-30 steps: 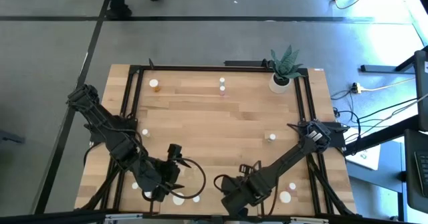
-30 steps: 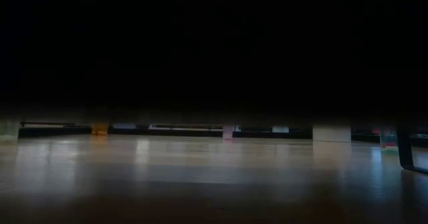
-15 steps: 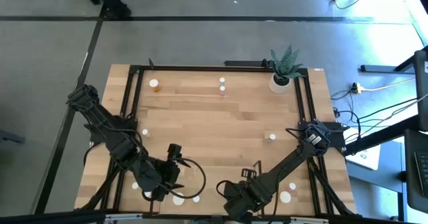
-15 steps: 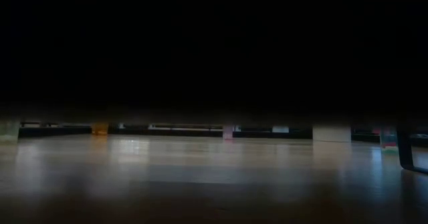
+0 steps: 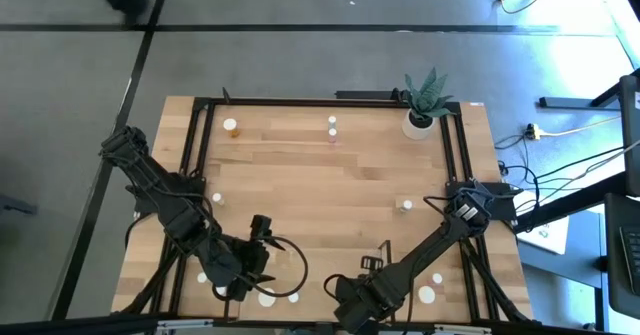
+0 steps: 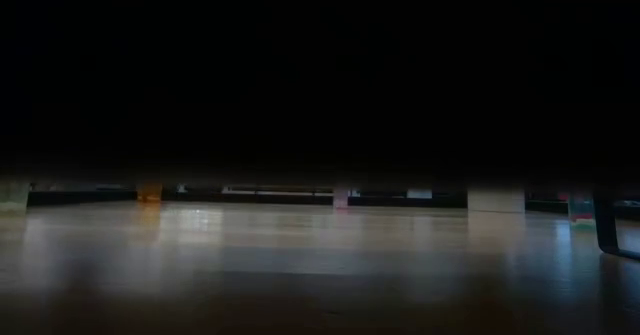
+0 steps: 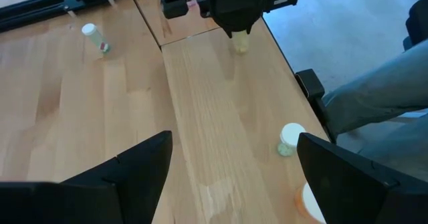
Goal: Pick and place medicine bottles onto shelf by color
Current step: Put the top right yellow pill bottle on the shelf, then put the bottom blue pill bottle on the shelf aligned with the other blue pill bottle
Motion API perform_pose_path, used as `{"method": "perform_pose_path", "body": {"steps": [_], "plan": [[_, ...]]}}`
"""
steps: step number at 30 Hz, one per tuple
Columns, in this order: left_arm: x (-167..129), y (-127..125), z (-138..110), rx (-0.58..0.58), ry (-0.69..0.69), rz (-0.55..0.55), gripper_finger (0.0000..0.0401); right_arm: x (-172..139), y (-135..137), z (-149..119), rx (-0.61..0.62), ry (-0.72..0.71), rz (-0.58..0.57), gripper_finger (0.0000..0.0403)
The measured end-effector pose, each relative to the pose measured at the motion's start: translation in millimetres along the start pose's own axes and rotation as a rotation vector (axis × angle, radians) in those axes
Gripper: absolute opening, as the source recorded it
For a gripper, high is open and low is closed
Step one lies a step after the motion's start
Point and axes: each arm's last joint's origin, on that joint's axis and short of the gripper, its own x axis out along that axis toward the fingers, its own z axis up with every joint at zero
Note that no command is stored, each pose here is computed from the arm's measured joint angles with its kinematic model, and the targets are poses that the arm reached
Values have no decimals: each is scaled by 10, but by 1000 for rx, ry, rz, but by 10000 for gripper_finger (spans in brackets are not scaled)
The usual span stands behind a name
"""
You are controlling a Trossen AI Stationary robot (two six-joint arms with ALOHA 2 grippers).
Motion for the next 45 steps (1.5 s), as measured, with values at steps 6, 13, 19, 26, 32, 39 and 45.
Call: {"method": "perform_pose_path", "body": {"steps": [6, 13, 19, 26, 32, 39, 45], "plan": [[-1, 0, 0, 1, 0, 0, 315, 0, 1, 1, -14, -1, 1, 118], [0, 0, -1, 1, 1, 0, 315, 0, 4, 3, -16, -3, 4, 140], [-1, 0, 0, 1, 1, 0, 315, 2, 4, 3, -18, -3, 4, 157], [-1, 0, 0, 1, 1, 0, 315, 2, 10, 9, -15, -9, 10, 175], [0, 1, -1, 1, 1, 0, 315, 1, 16, 15, -15, -14, 16, 200], [0, 3, -9, 5, 9, 2, 315, 1, 3, 25, -11, -13, 14, 206], [-1, 8, -27, 12, 26, 7, 315, -8, -13, 43, 8, -16, 13, 206]]}}
